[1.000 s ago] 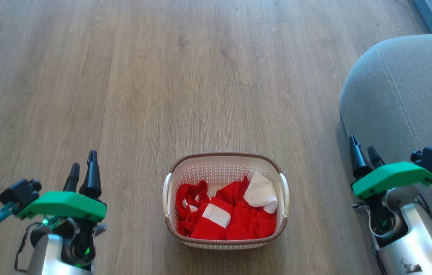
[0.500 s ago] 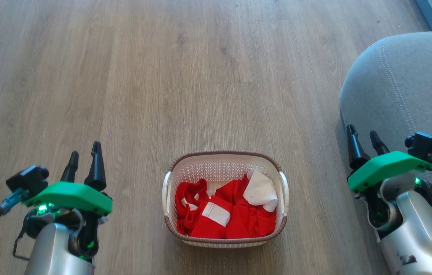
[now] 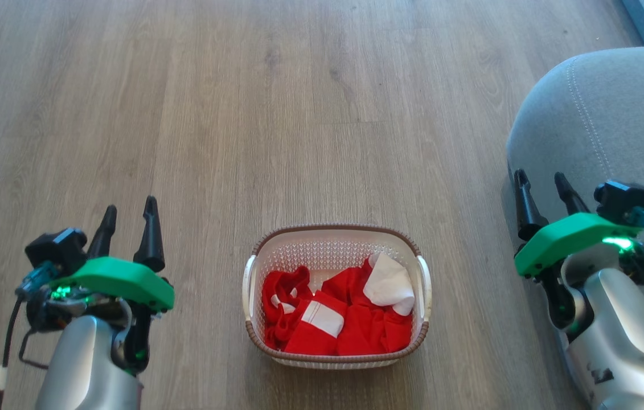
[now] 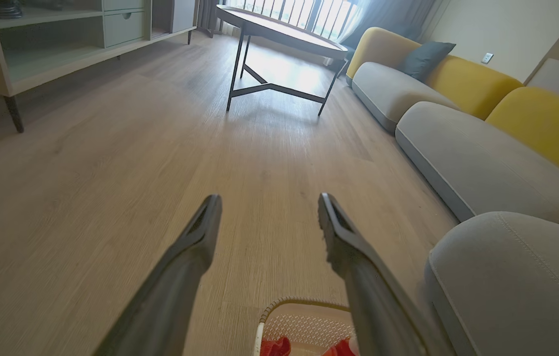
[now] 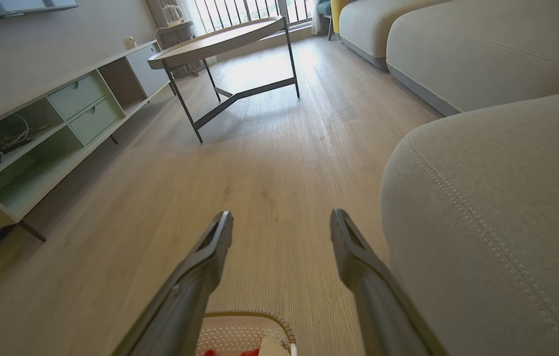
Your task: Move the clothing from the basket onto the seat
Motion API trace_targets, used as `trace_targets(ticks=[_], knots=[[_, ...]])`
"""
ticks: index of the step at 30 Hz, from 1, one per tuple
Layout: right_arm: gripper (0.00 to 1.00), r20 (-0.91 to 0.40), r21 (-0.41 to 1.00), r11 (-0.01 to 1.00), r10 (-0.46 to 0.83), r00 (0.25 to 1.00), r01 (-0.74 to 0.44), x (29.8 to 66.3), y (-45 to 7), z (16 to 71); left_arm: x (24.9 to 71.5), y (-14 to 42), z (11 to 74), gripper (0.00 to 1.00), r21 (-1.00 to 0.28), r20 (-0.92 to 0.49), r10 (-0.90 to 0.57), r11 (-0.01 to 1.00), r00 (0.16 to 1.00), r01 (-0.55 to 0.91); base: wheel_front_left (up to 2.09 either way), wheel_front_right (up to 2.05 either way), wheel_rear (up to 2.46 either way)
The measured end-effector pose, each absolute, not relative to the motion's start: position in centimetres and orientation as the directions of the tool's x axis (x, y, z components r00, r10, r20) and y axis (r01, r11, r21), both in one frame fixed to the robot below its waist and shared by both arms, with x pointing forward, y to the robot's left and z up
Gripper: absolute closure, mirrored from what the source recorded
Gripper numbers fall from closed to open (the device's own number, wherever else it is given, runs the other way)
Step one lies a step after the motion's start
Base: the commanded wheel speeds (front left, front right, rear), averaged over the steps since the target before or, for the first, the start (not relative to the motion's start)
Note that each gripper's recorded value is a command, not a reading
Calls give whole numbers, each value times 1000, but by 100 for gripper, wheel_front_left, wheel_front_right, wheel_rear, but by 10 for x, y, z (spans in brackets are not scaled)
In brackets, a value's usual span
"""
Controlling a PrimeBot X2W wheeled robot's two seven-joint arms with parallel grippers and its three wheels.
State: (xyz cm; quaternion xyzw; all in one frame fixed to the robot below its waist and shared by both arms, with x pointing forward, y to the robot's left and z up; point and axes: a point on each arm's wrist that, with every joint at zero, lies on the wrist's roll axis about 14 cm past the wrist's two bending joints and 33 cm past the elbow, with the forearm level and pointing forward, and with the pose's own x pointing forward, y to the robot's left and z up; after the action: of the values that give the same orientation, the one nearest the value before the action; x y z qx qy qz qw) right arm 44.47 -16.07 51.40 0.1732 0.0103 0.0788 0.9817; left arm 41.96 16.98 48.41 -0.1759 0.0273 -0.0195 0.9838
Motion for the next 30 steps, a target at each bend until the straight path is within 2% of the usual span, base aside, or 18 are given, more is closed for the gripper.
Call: trace_targets(ticks=[22, 30], knots=[[0, 85, 65, 973, 214, 973, -220, 455, -157, 540, 434, 159, 506, 0, -104, 35, -104, 989, 994, 107, 0, 0, 0], [0, 100, 54, 976, 203, 974, -209, 459, -161, 545, 436, 159, 509, 0, -105, 45, -101, 989, 994, 105, 0, 0, 0]])
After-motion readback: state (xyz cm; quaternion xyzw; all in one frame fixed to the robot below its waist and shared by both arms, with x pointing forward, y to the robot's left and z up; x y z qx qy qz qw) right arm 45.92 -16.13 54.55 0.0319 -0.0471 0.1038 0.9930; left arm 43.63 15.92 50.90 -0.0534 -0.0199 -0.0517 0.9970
